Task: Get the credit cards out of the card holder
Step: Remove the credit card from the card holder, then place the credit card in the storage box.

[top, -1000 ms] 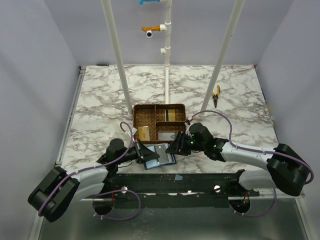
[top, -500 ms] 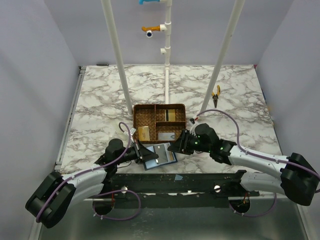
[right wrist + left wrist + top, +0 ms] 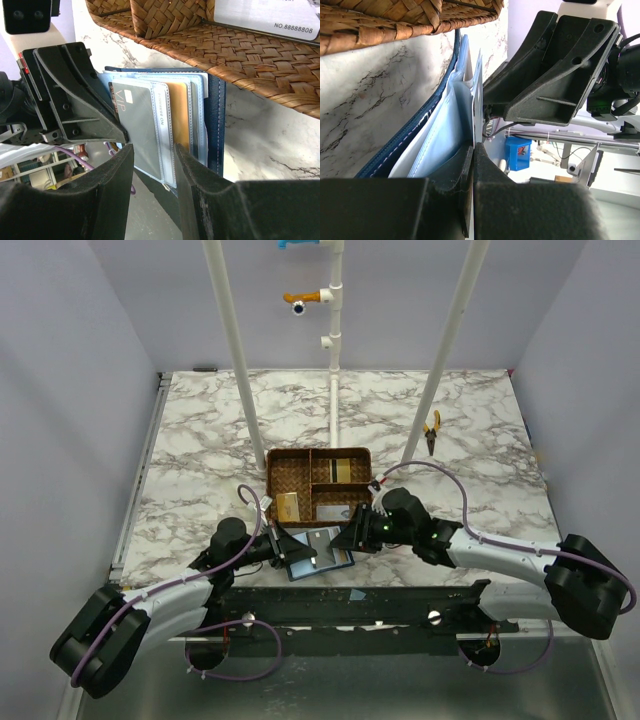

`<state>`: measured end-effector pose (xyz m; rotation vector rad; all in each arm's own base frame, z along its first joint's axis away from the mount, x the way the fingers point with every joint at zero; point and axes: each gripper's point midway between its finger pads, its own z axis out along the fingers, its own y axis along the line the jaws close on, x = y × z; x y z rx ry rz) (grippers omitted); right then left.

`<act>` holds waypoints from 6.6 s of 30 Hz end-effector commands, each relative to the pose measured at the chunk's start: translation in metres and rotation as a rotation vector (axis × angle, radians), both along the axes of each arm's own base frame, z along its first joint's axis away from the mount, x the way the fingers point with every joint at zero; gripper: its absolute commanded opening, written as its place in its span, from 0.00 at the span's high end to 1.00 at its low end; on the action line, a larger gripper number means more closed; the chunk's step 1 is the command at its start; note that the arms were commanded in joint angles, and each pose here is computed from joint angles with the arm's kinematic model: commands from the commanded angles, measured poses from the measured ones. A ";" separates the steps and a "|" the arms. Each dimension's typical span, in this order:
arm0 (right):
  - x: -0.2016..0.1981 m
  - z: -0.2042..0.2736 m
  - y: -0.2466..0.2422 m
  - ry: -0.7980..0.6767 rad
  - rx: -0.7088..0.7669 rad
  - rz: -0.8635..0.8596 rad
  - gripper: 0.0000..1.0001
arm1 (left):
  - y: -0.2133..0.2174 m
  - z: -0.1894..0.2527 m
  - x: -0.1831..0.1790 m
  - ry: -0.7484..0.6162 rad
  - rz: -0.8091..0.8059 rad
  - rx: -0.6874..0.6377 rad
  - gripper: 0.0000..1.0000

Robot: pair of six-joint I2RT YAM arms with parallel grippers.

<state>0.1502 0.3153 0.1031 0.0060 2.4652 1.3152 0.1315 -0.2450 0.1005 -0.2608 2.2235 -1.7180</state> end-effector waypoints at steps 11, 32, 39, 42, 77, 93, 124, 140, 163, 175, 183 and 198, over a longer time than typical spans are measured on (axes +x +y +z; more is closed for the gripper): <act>-0.009 0.006 0.016 0.017 0.072 0.069 0.59 | 0.010 -0.023 -0.016 0.010 -0.016 0.024 1.00; -0.017 0.016 0.024 0.031 0.145 0.107 0.66 | 0.007 -0.015 -0.015 -0.011 -0.030 0.010 1.00; -0.017 0.011 0.021 0.048 0.140 0.091 0.76 | 0.007 -0.014 -0.016 -0.016 -0.032 0.001 1.00; -0.017 0.009 0.020 0.051 0.137 0.080 0.86 | 0.007 -0.013 -0.016 -0.020 -0.036 0.001 1.00; -0.008 -0.029 -0.009 0.061 -0.020 -0.059 0.99 | 0.014 -0.035 -0.020 0.016 -0.038 0.105 1.00; -0.002 -0.057 -0.022 0.062 -0.140 -0.093 0.99 | 0.031 -0.054 -0.016 0.017 -0.039 0.345 1.00; 0.030 -0.039 -0.146 -0.035 -0.735 -0.347 0.99 | 0.054 0.013 0.021 -0.192 -0.007 0.571 1.00; 0.055 0.002 -0.157 -0.048 -0.889 -0.332 0.99 | 0.033 0.072 0.069 -0.211 0.025 0.558 1.00; 0.092 -0.004 -0.169 0.020 -0.950 -0.364 0.99 | 0.008 0.074 0.121 -0.300 -0.096 0.659 1.00; 0.108 -0.007 -0.164 0.038 -0.958 -0.337 0.99 | 0.005 0.066 0.121 -0.294 -0.139 0.669 1.00; 0.120 -0.006 -0.160 0.036 -0.948 -0.328 0.99 | -0.001 0.062 0.120 -0.310 -0.175 0.683 1.00; 0.134 -0.012 -0.163 0.054 -0.940 -0.322 0.99 | -0.019 0.057 0.119 -0.342 -0.263 0.748 1.00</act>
